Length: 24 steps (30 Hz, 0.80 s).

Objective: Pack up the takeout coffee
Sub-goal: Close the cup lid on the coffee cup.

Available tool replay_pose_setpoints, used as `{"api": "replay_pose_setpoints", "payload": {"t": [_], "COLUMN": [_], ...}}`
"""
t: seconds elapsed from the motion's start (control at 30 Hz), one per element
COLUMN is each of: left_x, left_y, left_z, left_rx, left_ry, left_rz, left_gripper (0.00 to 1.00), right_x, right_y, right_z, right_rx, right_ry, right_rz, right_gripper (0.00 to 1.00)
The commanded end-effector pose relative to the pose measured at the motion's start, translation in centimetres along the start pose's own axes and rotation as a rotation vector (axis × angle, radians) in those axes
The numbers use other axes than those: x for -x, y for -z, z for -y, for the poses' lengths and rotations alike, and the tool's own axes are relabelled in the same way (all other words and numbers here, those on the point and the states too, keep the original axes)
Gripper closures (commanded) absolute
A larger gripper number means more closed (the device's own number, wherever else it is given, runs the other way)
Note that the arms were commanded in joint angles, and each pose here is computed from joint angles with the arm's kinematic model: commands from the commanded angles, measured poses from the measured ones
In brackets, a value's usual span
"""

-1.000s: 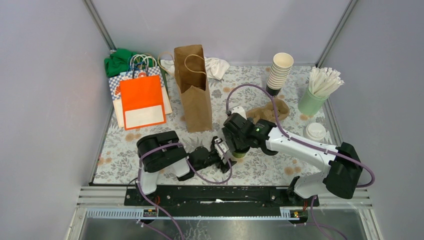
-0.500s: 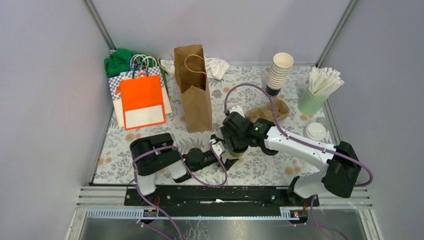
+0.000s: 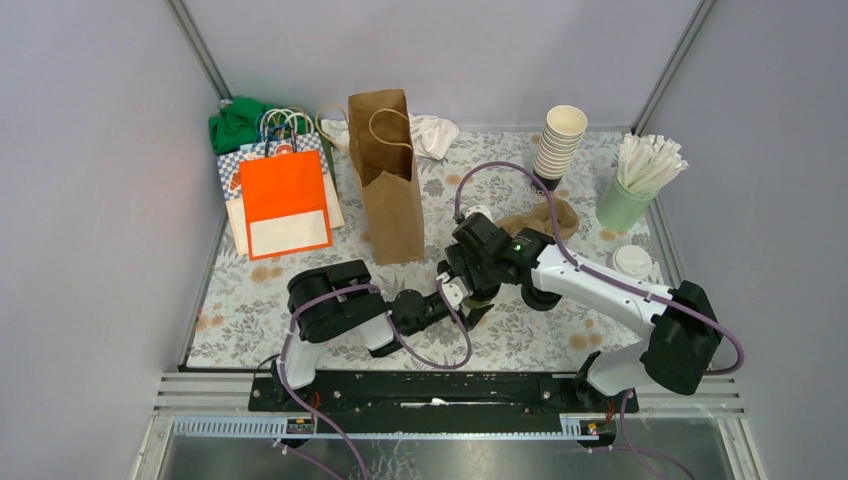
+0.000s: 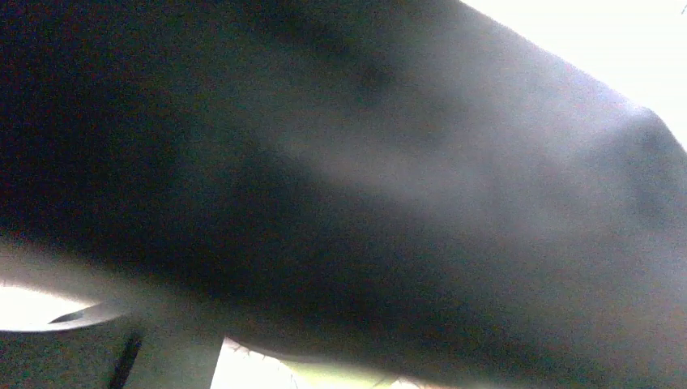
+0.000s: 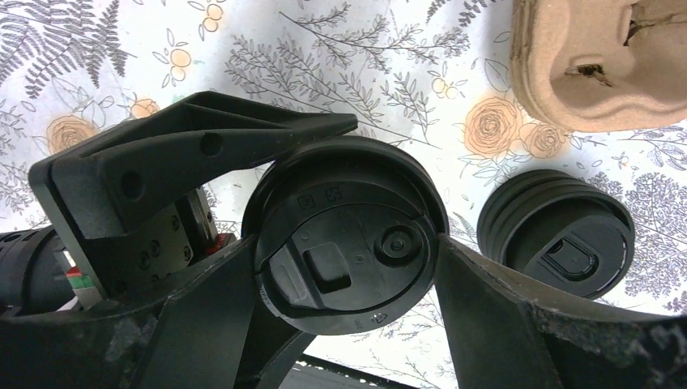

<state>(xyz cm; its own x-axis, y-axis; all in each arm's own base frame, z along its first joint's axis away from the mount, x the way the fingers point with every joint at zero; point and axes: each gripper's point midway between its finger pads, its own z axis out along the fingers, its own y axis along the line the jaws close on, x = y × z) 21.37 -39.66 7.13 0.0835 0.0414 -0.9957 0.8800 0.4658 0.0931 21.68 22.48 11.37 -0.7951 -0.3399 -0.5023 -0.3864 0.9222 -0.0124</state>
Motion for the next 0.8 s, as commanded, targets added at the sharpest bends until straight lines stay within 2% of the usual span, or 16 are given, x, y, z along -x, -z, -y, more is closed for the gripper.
{"api": "replay_pose_setpoints", "payload": {"t": [0.0,0.47,0.77], "left_x": [0.7,1.4,0.8], "left_y": [-1.4,-2.4,-4.6], "left_z": [-0.1,0.8,0.2], "left_rx": [0.01,-0.11,-0.104], "left_ry": [0.011,0.045,0.046], "left_rz": [0.069,0.103,0.119], "left_gripper": [0.02,0.03,0.03], "right_x": [-5.8,-5.9,-4.8], "right_y": [-0.6,-0.4,0.5], "right_z": [0.9,4.8,6.8], "right_rx": [-0.005,-0.07,-0.132], "right_ry": [0.042,-0.062,-0.074], "right_rz": [-0.23,-0.254,-0.235], "right_gripper": [0.16,0.18,0.19]}}
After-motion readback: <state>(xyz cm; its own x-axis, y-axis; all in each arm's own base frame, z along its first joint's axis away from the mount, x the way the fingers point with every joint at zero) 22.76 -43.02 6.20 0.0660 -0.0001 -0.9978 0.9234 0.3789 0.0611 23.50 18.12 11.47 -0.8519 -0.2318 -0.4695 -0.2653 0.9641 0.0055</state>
